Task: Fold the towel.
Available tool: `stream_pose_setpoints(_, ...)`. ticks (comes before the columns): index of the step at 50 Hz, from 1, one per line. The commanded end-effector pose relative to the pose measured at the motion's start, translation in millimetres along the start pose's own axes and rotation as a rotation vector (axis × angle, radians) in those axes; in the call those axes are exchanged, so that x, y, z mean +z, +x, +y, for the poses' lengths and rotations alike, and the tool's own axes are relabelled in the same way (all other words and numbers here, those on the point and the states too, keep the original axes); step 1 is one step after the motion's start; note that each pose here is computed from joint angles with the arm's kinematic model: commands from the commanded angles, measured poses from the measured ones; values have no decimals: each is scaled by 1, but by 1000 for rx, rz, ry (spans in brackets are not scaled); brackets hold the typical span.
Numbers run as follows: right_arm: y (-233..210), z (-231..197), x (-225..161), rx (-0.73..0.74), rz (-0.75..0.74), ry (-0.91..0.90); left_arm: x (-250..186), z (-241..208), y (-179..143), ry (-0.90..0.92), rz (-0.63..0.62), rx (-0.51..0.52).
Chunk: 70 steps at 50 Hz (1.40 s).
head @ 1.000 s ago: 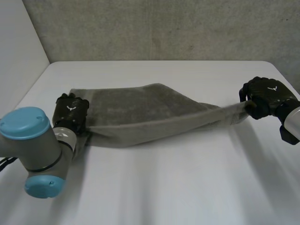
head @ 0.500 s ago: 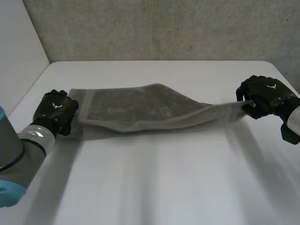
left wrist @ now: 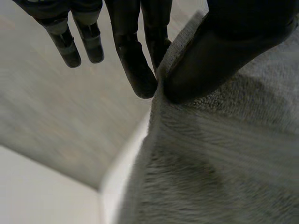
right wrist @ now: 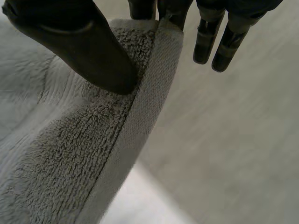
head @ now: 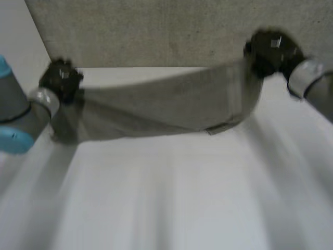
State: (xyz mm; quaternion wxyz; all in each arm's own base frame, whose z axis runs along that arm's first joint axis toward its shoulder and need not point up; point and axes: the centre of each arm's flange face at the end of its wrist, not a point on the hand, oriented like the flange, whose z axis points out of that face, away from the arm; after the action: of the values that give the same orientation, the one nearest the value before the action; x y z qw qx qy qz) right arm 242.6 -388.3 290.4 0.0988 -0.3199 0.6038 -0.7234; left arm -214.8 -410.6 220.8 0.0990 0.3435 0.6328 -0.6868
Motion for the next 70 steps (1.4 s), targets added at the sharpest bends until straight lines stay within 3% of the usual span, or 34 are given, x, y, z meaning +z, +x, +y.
stream_pose_setpoints(1,48,-112,9,69,181,429,-2,-136,-79,467,-219,-166)
stream_pose_setpoints(6,55,-132,0,132,157,509,-24,-179,-110,658,-287,-207)
stream_pose_setpoints(11,38,-103,-11,137,30,413,-26,-166,-101,629,-264,-207)
stream_pose_setpoints(19,22,-40,-36,162,-88,264,-28,-73,-55,388,-72,-229)
stream_pose_setpoints(24,18,7,-56,189,-107,136,-51,-11,-8,238,74,-228)
stream_pose_setpoints(33,-8,71,-105,166,-152,-68,-80,43,42,122,152,-134)
stream_pose_setpoints(45,-1,76,-118,216,-118,-153,-82,68,60,44,175,-145)
stream_pose_setpoints(53,3,78,-119,223,-79,-178,-71,85,59,-1,90,-132)
stream_pose_setpoints(63,3,79,-119,220,-71,-182,-73,92,62,-38,72,-13)
stream_pose_setpoints(70,5,76,-119,219,-64,-179,-78,91,59,-50,73,8)
